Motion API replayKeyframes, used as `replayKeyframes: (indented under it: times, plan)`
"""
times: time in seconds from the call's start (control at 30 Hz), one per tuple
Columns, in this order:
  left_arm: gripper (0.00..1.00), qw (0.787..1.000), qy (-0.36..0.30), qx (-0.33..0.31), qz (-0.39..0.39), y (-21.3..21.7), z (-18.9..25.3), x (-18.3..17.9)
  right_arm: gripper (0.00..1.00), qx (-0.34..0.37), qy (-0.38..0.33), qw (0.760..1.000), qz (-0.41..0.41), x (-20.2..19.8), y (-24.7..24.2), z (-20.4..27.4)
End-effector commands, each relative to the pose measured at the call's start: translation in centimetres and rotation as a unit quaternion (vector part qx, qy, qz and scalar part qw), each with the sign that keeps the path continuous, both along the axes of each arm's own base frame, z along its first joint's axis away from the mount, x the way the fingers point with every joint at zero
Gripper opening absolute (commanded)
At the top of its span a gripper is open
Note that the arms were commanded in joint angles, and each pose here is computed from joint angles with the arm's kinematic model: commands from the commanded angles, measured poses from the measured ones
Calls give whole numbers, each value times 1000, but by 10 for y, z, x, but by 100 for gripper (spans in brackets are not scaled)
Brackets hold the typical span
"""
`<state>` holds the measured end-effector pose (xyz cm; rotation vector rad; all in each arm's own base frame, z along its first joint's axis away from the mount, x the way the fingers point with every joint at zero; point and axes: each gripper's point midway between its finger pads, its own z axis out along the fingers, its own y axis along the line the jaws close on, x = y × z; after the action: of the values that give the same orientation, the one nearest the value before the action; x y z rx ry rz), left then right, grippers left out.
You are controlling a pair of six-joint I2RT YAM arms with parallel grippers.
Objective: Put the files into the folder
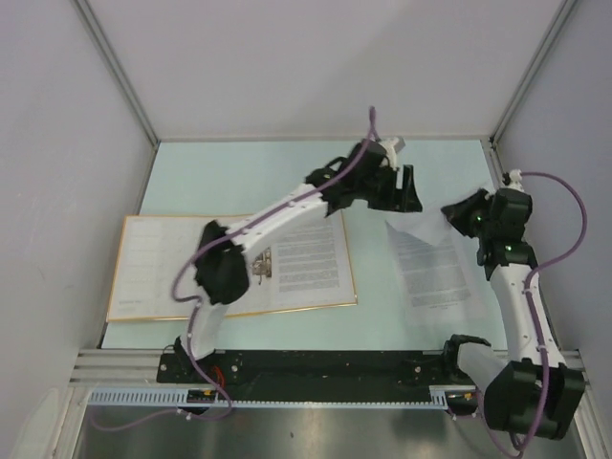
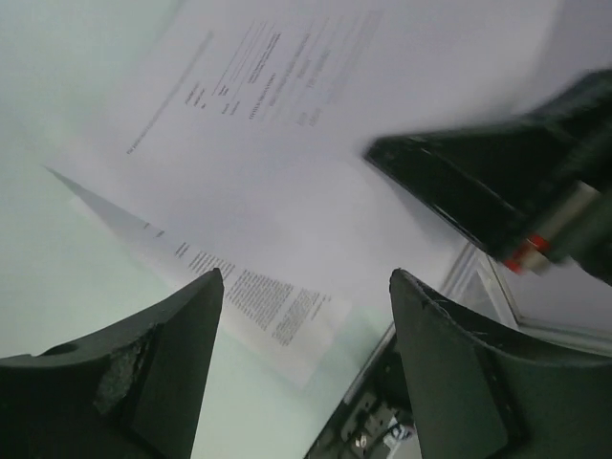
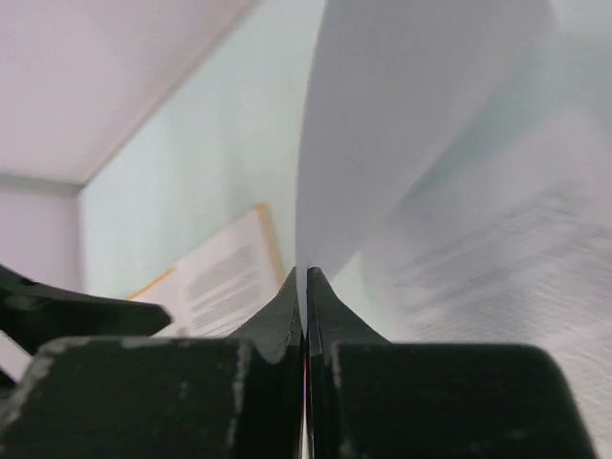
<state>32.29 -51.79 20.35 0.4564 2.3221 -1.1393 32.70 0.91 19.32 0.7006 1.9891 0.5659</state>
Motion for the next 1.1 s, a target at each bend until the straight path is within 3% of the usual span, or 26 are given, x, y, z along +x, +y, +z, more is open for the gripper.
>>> replayKeyframes:
  times: [0.0,0.03,0.07,0.1,0.2,0.37,0.43,0.63,0.73,0.9,1.07]
  plan:
    - [77,990,-131,-28,46,103,115,-8,0,44,-124,991,25,25,58,97]
    - [77,989,-132,-37,50,119,117,-12,0,60,-137,987,63,24,91,108]
    - [77,984,-155,-71,61,149,153,-28,0,77,-147,983,77,27,106,117]
    - [77,987,-127,-51,88,177,121,-21,0,103,-154,978,93,36,126,122]
    - [77,978,-141,-39,147,253,118,-32,0,138,-186,963,140,43,182,149]
    - [80,948,-168,76,258,359,88,-49,0,158,-211,946,189,40,248,165]
    - [81,942,-178,97,269,378,79,-61,0,145,-204,950,187,43,255,154]
    - [81,946,-158,93,269,382,54,-74,0,100,-154,968,172,37,262,116]
    - [80,954,-140,78,255,372,44,-74,0,62,-120,984,117,33,245,80]
    - [80,962,-124,50,238,358,34,-75,0,93,-31,994,45,14,230,-8]
    - [79,964,-110,54,238,356,23,-72,0,99,-2,995,-13,-13,235,-52]
